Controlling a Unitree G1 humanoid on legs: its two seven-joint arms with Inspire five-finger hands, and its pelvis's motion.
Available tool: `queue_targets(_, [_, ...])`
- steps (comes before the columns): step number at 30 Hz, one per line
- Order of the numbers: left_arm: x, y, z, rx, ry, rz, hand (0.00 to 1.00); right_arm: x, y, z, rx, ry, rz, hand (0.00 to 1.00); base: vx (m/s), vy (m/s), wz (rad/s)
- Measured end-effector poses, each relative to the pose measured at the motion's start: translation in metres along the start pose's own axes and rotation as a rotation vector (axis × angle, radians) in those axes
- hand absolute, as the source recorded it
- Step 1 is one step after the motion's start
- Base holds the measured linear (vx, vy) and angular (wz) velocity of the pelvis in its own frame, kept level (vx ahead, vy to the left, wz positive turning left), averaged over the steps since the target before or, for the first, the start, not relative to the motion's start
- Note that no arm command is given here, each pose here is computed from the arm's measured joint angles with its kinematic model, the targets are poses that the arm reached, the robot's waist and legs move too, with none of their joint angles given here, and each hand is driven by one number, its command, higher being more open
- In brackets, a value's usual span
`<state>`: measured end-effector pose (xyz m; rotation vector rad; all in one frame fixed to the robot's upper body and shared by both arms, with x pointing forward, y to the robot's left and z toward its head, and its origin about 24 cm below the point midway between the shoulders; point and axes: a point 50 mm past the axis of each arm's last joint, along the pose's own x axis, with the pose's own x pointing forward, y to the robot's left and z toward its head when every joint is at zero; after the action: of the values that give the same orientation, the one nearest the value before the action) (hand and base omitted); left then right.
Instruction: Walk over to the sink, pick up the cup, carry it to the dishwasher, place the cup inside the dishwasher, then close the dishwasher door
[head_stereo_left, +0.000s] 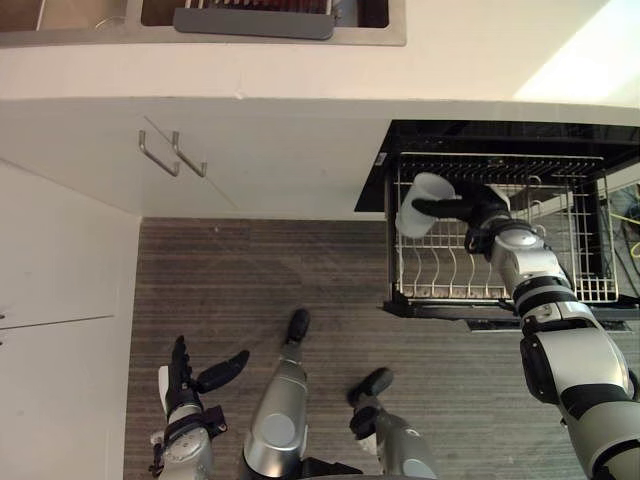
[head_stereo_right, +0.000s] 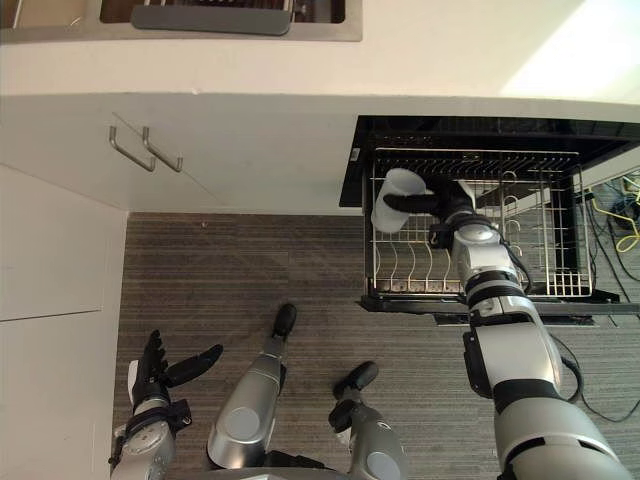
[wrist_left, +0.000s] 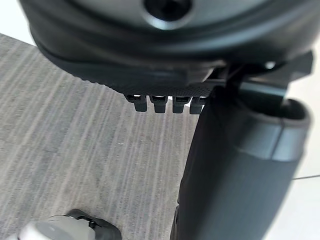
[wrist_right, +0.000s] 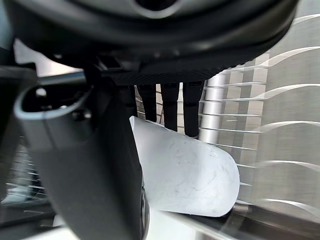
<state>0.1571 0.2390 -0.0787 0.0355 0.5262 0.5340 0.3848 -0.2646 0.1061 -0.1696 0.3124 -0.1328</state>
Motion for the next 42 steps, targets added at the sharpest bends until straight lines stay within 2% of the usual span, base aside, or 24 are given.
queue_targets(12, [0.0, -0.004, -0.005, 0.014, 0.039, -0.032, 1.0, -0.003, 0.019, -0.002, -0.001, -0.041, 0.144, 1.0, 0.0, 0.003, -0.04])
queue_targets(19, [-0.007, 0.008, -0.041, 0.119, 0.172, -0.002, 1.0, -0.026, 0.033, -0.003, 0.052, -0.223, 0.209, 1.0, 0.05, -0.016, -0.14])
queue_targets(21, [-0.015, 0.013, -0.057, 0.16, 0.228, 0.004, 1.0, -0.042, 0.04, -0.016, 0.128, -0.294, 0.215, 1.0, 0.08, -0.002, -0.02])
queue_targets(24, [-0.026, 0.023, -0.076, 0.119, 0.302, 0.057, 1.0, -0.065, 0.046, -0.039, 0.211, -0.32, 0.209, 1.0, 0.03, 0.005, 0.05])
queue_targets(28, [-0.04, 0.037, -0.092, 0.062, 0.338, 0.14, 1.0, -0.101, 0.026, -0.076, 0.28, -0.313, 0.121, 1.0, -0.04, 0.045, 0.63])
queue_targets(31, [-0.071, 0.065, -0.121, 0.039, 0.444, 0.277, 1.0, -0.135, -0.016, -0.097, 0.293, -0.321, -0.009, 1.0, 0.01, 0.12, 0.8])
queue_targets(35, [-0.113, 0.073, -0.148, 0.057, 0.564, 0.354, 1.0, -0.146, -0.039, -0.092, 0.323, -0.387, -0.059, 1.0, 0.08, 0.141, 0.13])
queue_targets(38, [-0.116, 0.066, -0.15, 0.058, 0.567, 0.363, 1.0, -0.146, -0.032, -0.09, 0.347, -0.406, -0.008, 1.0, -0.02, 0.021, 0.06])
queue_targets(40, [-0.105, 0.046, -0.144, 0.067, 0.531, 0.301, 1.0, -0.146, -0.026, -0.088, 0.369, -0.414, -0.007, 1.0, -0.04, -0.007, 0.16])
queue_targets(42, [-0.095, 0.042, -0.138, 0.074, 0.5, 0.275, 1.0, -0.145, -0.016, -0.086, 0.403, -0.422, -0.004, 1.0, 0.0, 0.054, -0.13])
